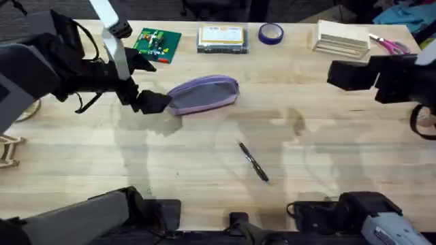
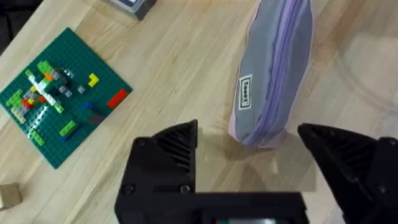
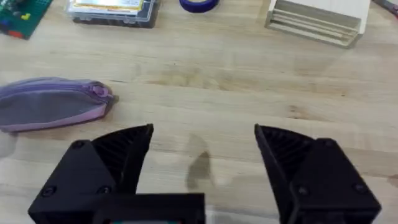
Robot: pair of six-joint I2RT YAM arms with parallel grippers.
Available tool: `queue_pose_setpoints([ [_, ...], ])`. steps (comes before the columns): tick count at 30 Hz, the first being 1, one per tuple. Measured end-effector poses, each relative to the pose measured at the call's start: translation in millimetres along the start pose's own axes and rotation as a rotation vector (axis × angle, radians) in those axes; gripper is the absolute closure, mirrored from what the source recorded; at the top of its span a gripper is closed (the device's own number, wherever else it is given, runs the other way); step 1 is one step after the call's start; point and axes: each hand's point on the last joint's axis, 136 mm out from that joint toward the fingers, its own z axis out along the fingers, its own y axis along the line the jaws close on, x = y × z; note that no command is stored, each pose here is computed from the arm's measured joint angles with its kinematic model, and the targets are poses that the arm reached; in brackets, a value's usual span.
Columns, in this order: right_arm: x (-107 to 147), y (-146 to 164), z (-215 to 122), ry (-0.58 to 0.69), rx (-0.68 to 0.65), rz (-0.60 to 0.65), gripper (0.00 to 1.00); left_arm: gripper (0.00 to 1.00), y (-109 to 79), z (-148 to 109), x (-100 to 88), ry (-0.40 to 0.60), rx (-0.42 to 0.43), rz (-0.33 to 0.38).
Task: Unzip the bag, pick up the pens from the table one at a time and place them inside, then zip the bag closed.
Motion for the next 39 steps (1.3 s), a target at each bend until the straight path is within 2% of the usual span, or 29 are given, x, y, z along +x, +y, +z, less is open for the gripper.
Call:
queue_pose_setpoints([
  [9,-0.6,0.0,0.0,-0.002,0.000,-0.001,0.003,0.007,0.2,7.7,7.1,0.005,0.027,-0.026],
  [13,-1.9,0.0,0.0,-0.008,0.000,-0.001,0.003,0.007,0.6,25.3,19.5,0.020,0.072,-0.053],
  [15,-1.8,0.0,0.1,-0.007,0.000,-0.001,0.003,0.007,-0.6,30.8,19.5,0.020,0.084,-0.046],
  [21,-1.9,0.0,0.0,-0.008,0.000,-0.001,0.003,0.140,-5.7,44.0,13.3,0.013,0.114,-0.006],
  [23,-2.0,0.0,0.0,-0.008,0.000,-0.001,0.003,0.227,-8.1,47.4,14.3,0.016,0.128,-0.009],
  [26,-1.9,0.0,0.1,-0.008,0.000,-0.001,0.003,0.542,-9.2,49.0,15.8,0.017,0.136,-0.014],
  [27,-1.9,0.0,0.1,-0.008,0.000,-0.001,0.003,0.800,-11.5,49.7,14.3,0.012,0.145,-0.016],
  [29,-2.0,0.0,0.0,-0.008,0.000,-0.001,0.003,0.908,-12.0,50.0,14.5,0.014,0.147,-0.016],
  [31,-1.9,0.0,0.1,-0.008,0.000,-0.001,0.003,0.952,-11.0,50.4,14.8,0.015,0.144,-0.014],
  [36,-3.0,0.5,0.1,-0.012,-0.003,0.025,0.003,0.955,-11.0,50.5,14.9,0.016,0.143,-0.013],
  [39,-12.7,0.9,1.2,-0.047,-0.007,0.037,0.003,0.960,-11.1,50.6,15.0,0.017,0.144,-0.013],
])
